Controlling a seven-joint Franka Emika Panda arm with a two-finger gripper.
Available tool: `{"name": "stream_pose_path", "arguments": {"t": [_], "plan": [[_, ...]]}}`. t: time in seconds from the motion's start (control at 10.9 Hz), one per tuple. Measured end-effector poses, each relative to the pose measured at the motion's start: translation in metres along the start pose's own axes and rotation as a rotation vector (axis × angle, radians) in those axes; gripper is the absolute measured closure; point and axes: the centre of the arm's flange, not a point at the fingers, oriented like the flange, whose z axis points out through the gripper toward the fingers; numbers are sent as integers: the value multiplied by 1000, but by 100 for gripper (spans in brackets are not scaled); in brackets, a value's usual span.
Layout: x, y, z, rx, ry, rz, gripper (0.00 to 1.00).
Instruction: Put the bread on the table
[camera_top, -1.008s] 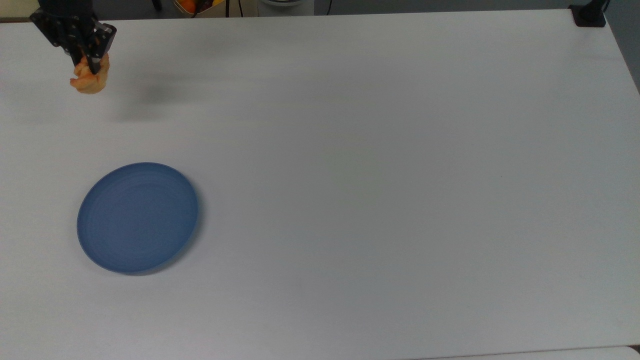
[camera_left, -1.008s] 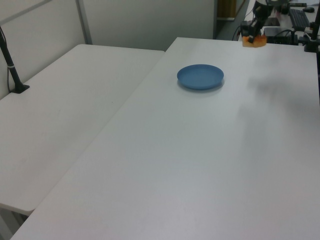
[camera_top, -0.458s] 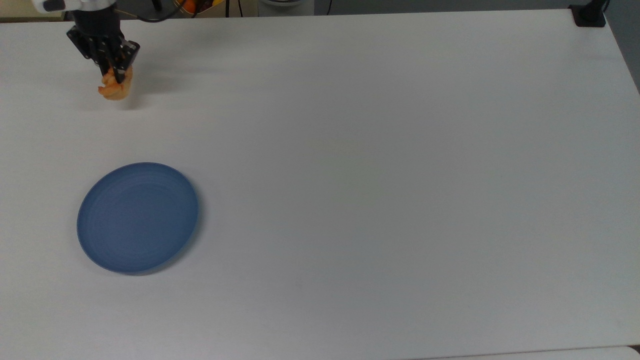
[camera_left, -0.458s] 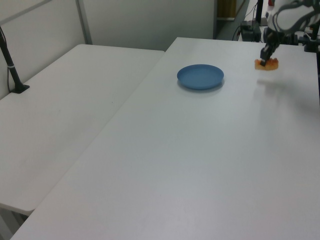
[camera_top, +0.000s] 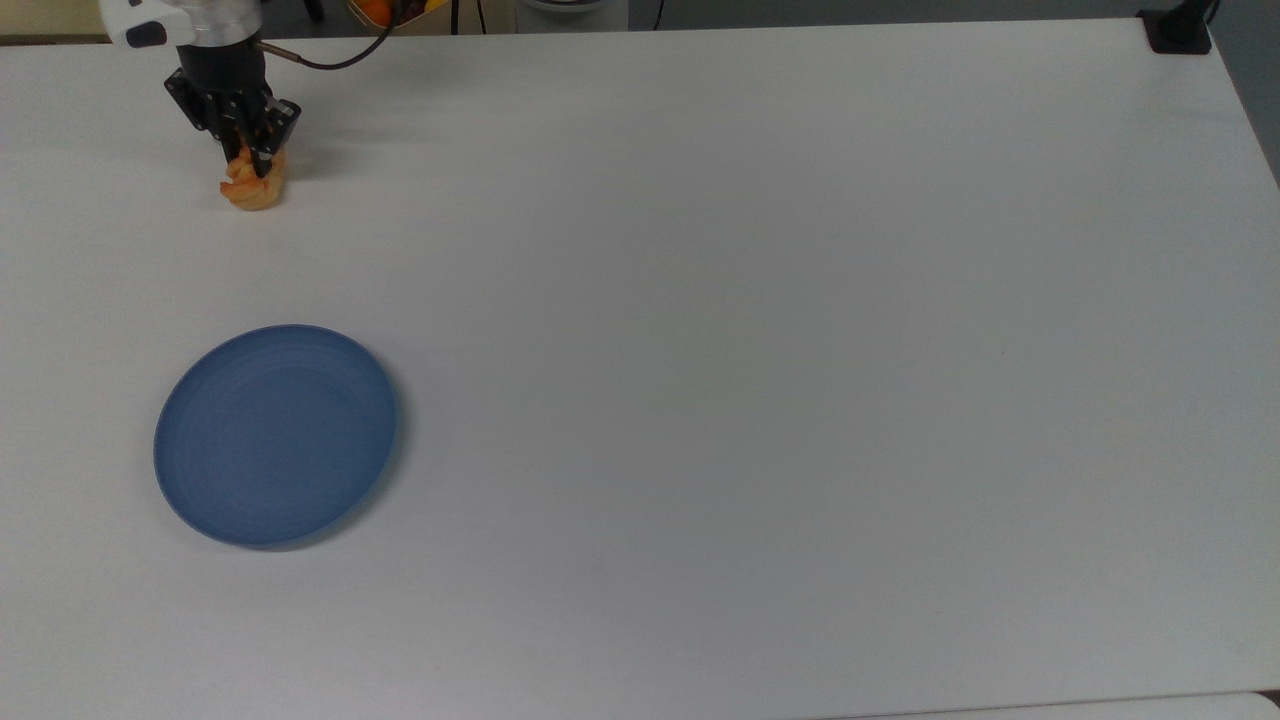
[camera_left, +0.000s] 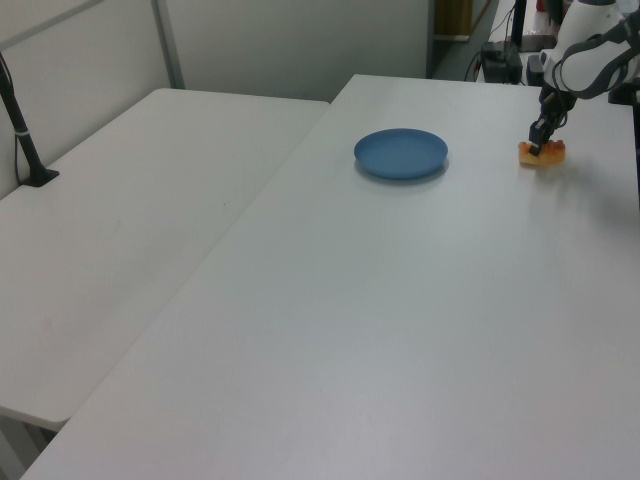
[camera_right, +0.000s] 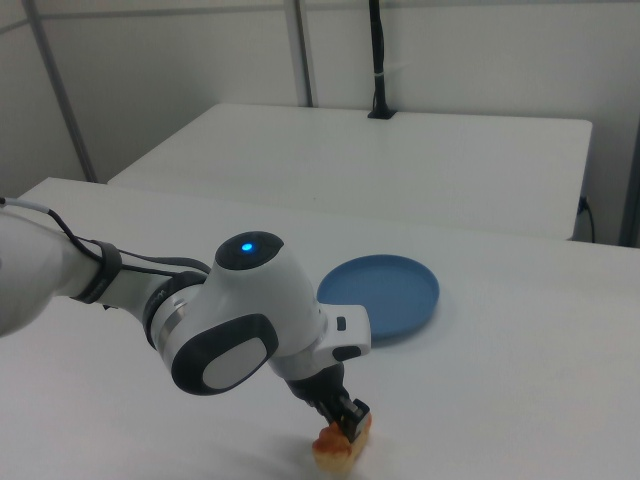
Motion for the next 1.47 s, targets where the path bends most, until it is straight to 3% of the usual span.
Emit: {"name": "stream_pose_path", "arguments": {"t": [0.09, 0.18, 0.55, 0.82, 1.1, 1.47], "plan": [[-1, 2, 0, -1, -1, 4, 67], [-1, 2, 2, 0, -4, 3, 58], [-4, 1, 12, 1, -24, 2, 1], [1, 2, 5, -1, -13, 3, 0], [42, -2, -42, 18, -53, 6, 0], [98, -98, -129, 65, -112, -122, 0]]}}
